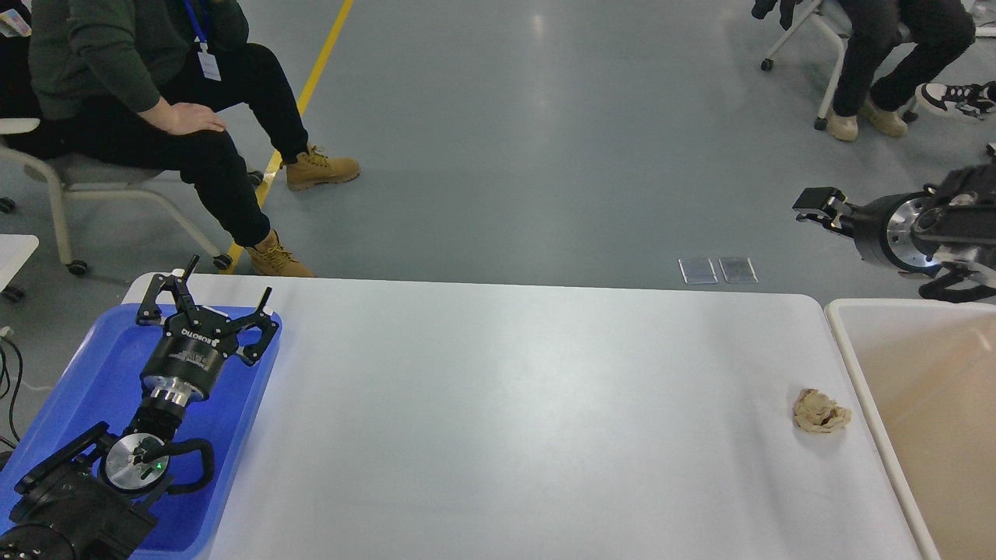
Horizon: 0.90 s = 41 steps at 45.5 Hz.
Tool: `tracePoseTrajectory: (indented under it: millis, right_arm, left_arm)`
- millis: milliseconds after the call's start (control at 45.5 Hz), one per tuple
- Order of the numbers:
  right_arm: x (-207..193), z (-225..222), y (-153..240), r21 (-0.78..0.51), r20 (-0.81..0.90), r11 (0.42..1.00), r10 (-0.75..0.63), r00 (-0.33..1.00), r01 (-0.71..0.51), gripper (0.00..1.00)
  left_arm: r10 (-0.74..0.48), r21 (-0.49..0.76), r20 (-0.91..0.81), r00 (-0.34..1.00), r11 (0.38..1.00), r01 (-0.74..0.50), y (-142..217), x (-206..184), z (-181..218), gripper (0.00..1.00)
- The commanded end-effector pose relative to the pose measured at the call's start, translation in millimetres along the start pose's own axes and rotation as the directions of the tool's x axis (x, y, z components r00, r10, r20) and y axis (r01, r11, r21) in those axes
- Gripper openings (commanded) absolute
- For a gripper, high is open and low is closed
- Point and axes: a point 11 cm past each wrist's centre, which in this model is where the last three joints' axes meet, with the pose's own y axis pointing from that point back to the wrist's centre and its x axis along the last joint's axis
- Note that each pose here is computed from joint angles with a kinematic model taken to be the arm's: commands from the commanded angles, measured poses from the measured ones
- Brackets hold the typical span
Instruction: Tidy desktop
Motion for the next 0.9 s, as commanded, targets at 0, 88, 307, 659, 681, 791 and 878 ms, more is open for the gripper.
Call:
tracePoseTrajectory:
  millis: [0,88,307,659,681,791,878]
  right_arm:
    - [-19,-23,22,0.021,-0.059,0.996,-0.085,0.995,0.086,1.0]
    - [-30,-36,33,0.042,-0.08,0.988,-0.145,0.986,0.149,1.0]
    - [-40,-63,48,0.051,-0.186,0.978,-0.191,0.964,0.204,1.0]
    - [-40,-102,81,0.043,-0.317,0.926,-0.344,0.884,0.376,1.0]
    - [-39,-102,82,0.04,-0.324,0.926,-0.343,0.882,0.375,1.0]
    - [-45,-106,89,0.019,-0.357,0.914,-0.372,0.857,0.405,1.0]
    - [-50,-110,97,-0.008,-0.415,0.896,-0.407,0.813,0.445,1.0]
  left_arm:
    - [0.0,0.001,0.0,1.0,1.0,0.0,0,0,0,0.99]
    - [0.002,0.002,0.0,1.0,1.0,-0.002,1,1,0,0.99]
    - [0.002,0.0,0.0,1.0,1.0,-0.002,1,1,0,0.99]
    - [0.002,0.002,0.0,1.0,1.0,-0.002,1,1,0,0.99]
    - [0.002,0.002,0.0,1.0,1.0,-0.002,1,1,0,0.99]
    - [0.002,0.0,0.0,1.0,1.0,-0.002,1,1,0,0.99]
    - [0.002,0.0,0.0,1.0,1.0,-0.002,1,1,0,0.99]
